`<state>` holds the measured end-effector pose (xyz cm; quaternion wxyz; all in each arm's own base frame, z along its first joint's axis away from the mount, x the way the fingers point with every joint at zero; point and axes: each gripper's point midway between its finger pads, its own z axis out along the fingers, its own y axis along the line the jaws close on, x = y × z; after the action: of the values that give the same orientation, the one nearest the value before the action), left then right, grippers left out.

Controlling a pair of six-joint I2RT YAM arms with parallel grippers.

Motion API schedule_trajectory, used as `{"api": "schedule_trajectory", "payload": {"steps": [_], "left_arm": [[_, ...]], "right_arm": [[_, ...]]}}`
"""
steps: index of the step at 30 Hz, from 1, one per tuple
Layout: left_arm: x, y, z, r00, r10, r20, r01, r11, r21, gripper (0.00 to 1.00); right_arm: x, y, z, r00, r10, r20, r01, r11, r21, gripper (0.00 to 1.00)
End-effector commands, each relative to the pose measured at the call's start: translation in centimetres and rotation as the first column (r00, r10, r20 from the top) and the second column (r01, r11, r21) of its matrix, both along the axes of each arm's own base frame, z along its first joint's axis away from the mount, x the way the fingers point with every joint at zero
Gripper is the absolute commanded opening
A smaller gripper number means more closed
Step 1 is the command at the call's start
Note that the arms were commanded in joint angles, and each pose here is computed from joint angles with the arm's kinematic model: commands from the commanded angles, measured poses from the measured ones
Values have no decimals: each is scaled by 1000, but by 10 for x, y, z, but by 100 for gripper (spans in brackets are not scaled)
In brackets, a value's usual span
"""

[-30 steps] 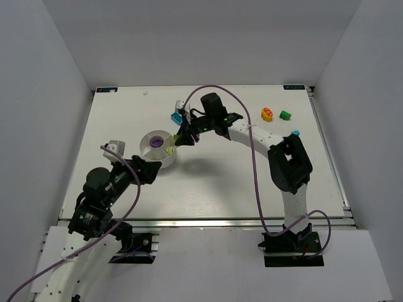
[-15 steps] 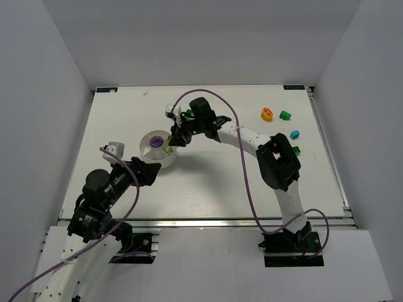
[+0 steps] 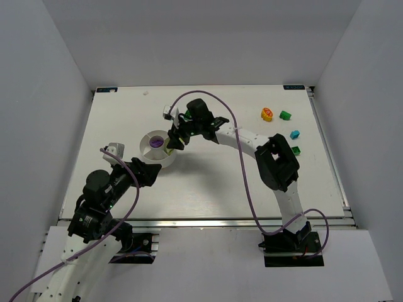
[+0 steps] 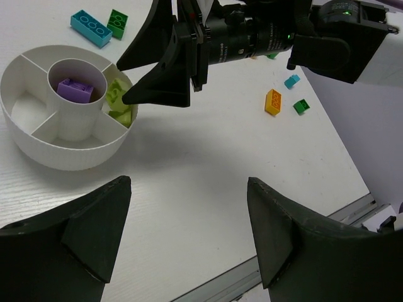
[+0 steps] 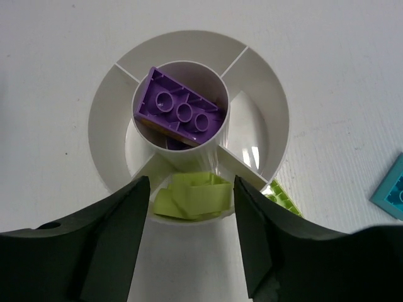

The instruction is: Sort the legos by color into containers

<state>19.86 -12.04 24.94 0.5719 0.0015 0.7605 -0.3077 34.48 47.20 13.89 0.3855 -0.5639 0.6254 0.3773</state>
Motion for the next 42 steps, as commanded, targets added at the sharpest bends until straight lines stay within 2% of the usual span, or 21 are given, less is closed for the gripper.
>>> {"api": "schedule_trajectory", "payload": {"steps": [1,6,9,10,11,12,14,15,16,18,19,21,22,28,31,35,42], "left_arm": [[-3,-3,-1,1000,-20,-1,20,1000,-12,84],[-4,-2,-1,1000,-18,-4,18,1000,-10,84],[-3,-2,-3,1000,-16,-6,16,1000,-4,83],[-2,-2,-4,1000,-16,-10,16,1000,0,82],[-2,-2,-5,1000,-17,-11,17,1000,5,81],[-2,-3,-5,1000,-20,-10,20,1000,6,79],[-2,-3,-7,1000,-24,-11,24,1000,11,77],[-1,-3,-7,1000,-21,-9,22,1000,12,77],[-1,-3,-8,1000,-20,-9,20,1000,12,77],[0,-3,-8,1000,-21,-8,21,1000,10,77],[0,-3,-9,1000,-18,-9,18,1000,10,77],[-1,-3,-10,1000,-21,-15,21,1000,11,77],[0,-3,-10,1000,-18,-13,18,1000,11,77],[1,-1,-12,1000,-7,-21,7,1000,13,78],[2,-1,-14,1000,-5,-23,6,1000,16,79],[2,-1,-16,1000,-4,-28,5,1000,19,79],[3,-1,-17,1000,-1,-29,2,1000,22,79]], "right_arm": [[4,10,23,999,9,46,-10,999,41,62],[10,7,38,998,-18,55,16,999,50,62],[24,-10,59,991,-60,118,53,997,56,47],[24,-13,64,989,-52,136,45,997,58,32],[31,-31,64,990,-50,133,46,998,32,28],[21,-35,67,975,81,206,-89,995,32,25],[16,-48,64,957,166,239,-174,985,16,21],[10,-66,53,953,224,202,-228,974,-4,22],[11,-70,45,910,298,288,-299,953,-41,33],[-2,-87,14,880,405,249,-387,914,-118,49],[2,-89,-1,807,483,340,-453,875,-169,59],[7,-93,-24,790,505,348,-447,862,-238,68],[12,-91,-33,767,519,377,-452,854,-257,89],[43,-63,-42,764,474,437,-404,881,-247,89],[57,-51,-57,801,439,408,-365,897,-248,89],[83,-32,-52,832,343,435,-276,937,-212,88],[85,-24,-74,866,317,386,-253,945,-207,86]]}}
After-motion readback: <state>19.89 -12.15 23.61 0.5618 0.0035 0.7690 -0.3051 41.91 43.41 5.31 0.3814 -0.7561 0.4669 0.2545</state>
